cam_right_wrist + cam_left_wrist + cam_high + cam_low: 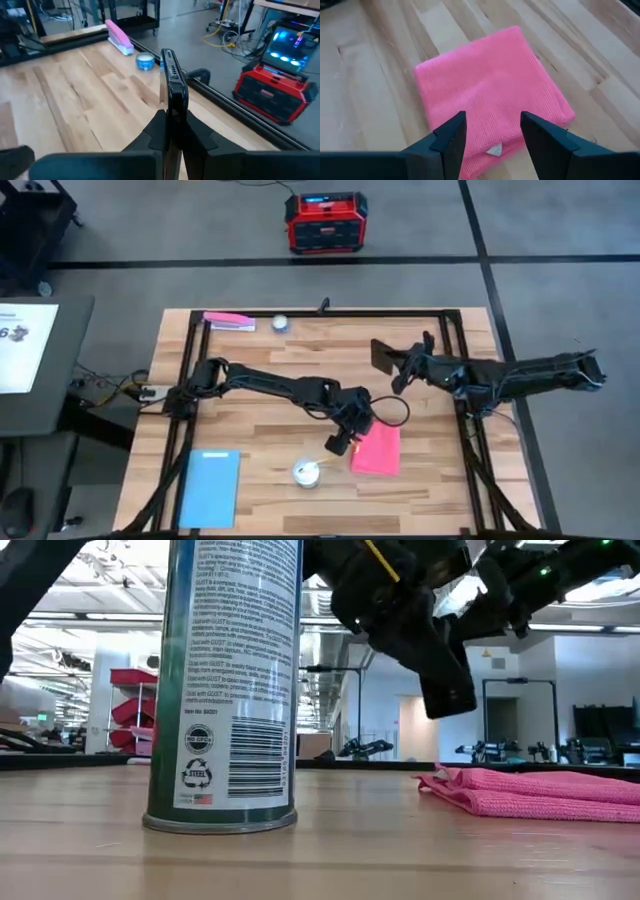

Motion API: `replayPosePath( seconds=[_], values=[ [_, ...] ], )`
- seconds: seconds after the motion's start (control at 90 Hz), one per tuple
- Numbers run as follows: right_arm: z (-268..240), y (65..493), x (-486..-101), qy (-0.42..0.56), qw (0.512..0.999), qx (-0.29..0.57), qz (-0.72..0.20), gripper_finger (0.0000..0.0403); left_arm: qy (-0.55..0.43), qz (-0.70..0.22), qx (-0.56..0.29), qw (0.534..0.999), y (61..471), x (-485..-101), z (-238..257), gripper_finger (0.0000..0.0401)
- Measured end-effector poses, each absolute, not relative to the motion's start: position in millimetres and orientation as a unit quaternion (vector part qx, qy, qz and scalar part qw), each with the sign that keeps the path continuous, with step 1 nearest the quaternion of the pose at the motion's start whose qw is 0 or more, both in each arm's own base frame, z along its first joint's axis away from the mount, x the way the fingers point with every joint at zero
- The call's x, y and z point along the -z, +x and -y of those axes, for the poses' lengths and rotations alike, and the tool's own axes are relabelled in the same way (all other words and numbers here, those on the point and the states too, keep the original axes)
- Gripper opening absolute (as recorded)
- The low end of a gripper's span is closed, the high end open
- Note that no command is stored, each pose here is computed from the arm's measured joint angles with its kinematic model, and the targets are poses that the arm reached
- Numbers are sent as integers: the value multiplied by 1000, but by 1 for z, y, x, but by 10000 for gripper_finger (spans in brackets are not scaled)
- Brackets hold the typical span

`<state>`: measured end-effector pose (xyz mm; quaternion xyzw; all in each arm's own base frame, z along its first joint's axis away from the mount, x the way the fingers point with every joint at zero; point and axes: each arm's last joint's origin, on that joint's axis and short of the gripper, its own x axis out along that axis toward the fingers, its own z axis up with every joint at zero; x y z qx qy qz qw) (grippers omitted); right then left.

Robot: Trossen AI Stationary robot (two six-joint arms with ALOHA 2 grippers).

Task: Apply microfiber cloth
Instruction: Wipe the back of the black cellphone with the pink microfiber cloth

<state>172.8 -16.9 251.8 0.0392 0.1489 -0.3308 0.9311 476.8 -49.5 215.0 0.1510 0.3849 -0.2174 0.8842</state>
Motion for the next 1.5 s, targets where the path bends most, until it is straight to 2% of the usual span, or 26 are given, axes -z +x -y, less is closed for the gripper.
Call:
replayPosePath(
  seconds=[0.367,0.589,1.089,1.5],
  values=[
    [15,166,-253,37,935,315,-158,17,151,-370,213,892,480,-217,48,140],
    [15,165,-252,36,934,315,-163,17,130,-414,197,879,487,-180,40,126],
    [15,165,-251,42,932,317,-167,17,92,-444,179,873,486,-169,42,199],
    [15,165,-251,43,932,317,-168,17,99,-421,181,883,489,-173,54,204]
  ],
)
